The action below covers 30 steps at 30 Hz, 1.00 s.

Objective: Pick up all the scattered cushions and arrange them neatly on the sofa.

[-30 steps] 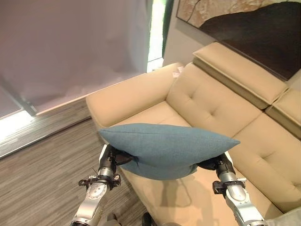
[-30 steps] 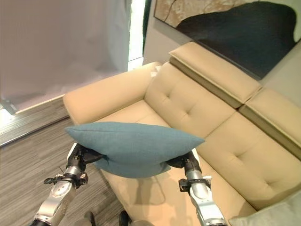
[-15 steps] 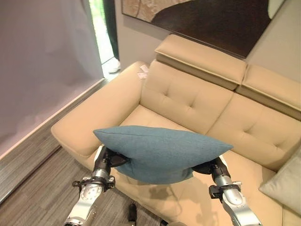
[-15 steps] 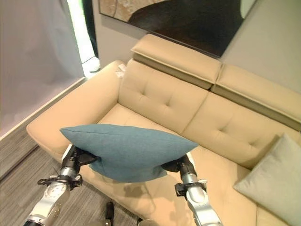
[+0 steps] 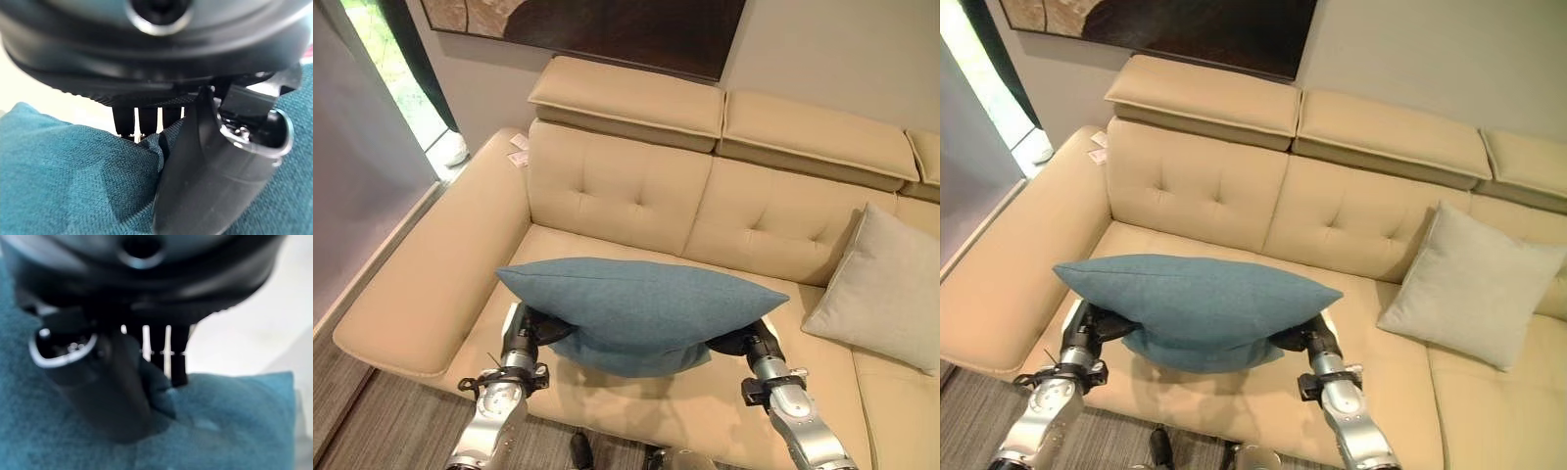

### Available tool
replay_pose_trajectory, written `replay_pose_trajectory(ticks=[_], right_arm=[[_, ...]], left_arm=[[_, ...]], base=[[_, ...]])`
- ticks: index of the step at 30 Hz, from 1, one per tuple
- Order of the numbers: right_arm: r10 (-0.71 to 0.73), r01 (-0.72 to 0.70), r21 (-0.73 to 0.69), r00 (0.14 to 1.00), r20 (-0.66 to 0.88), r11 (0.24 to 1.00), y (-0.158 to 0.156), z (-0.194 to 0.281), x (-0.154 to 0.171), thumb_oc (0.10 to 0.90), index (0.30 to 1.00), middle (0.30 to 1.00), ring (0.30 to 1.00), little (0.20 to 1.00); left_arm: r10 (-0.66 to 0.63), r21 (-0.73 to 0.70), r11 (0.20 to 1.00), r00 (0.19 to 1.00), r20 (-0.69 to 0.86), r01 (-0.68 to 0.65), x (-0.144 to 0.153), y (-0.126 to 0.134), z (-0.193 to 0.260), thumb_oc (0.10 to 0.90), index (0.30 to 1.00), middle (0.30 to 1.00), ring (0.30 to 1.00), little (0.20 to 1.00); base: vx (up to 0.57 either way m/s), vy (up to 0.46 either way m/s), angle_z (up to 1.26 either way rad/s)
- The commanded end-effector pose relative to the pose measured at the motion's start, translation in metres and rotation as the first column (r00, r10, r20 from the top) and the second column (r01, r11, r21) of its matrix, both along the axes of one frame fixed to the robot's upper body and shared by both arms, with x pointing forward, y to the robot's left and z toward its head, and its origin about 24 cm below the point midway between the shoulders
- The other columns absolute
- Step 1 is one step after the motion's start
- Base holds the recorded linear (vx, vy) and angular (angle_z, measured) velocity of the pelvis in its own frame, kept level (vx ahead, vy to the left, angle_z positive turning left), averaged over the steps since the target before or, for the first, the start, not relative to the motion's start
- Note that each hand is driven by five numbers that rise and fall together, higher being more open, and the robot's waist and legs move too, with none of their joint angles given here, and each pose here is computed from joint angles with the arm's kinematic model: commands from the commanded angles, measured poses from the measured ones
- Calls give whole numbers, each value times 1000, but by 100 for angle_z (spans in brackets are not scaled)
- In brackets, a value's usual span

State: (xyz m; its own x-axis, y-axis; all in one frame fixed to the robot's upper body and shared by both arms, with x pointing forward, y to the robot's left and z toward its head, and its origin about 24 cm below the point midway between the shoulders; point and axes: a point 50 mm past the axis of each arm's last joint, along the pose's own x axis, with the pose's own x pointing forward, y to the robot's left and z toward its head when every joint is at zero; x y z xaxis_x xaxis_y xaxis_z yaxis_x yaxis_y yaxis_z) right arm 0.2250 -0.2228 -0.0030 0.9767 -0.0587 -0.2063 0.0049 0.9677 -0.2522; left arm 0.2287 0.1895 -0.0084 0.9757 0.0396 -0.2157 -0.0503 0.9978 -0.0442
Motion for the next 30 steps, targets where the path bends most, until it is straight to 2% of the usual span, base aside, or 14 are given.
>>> replay_pose_trajectory(ticks=[1, 10, 15, 19, 24, 30], right_arm=[[133, -161, 50, 926, 355, 986, 34, 64, 31, 400, 300, 300, 300, 300], [117, -130, 15, 931, 345, 991, 28, 65, 35, 400, 300, 300, 300, 300], [111, -117, -2, 935, 338, 993, 23, 65, 34, 400, 300, 300, 300, 300], [107, -114, -1, 934, 341, 993, 26, 66, 36, 400, 300, 300, 300, 300], [106, -125, 21, 914, 392, 992, 43, 77, 49, 400, 300, 300, 300, 300], [121, -142, 25, 914, 388, 990, 49, 75, 53, 400, 300, 300, 300, 300]], left_arm=[[-187, -43, 974, 899, 396, 221, 25, -43, 73, 400, 300, 300, 300, 300], [-146, -74, 977, 877, 458, 201, 31, -48, 89, 400, 300, 300, 300, 300], [-165, -73, 972, 870, 465, 224, 31, -53, 90, 400, 300, 300, 300, 300], [-171, -47, 975, 869, 465, 217, 30, -48, 91, 400, 300, 300, 300, 300], [-143, 44, 989, 857, 495, 140, 41, -31, 103, 400, 300, 300, 300, 300], [-138, 60, 990, 858, 495, 125, 43, -26, 103, 400, 300, 300, 300, 300]], base=[[55, -129, 17], [123, 141, -23], [109, 236, -25], [97, 267, -20], [-14, 276, -58], [0, 114, -35]])
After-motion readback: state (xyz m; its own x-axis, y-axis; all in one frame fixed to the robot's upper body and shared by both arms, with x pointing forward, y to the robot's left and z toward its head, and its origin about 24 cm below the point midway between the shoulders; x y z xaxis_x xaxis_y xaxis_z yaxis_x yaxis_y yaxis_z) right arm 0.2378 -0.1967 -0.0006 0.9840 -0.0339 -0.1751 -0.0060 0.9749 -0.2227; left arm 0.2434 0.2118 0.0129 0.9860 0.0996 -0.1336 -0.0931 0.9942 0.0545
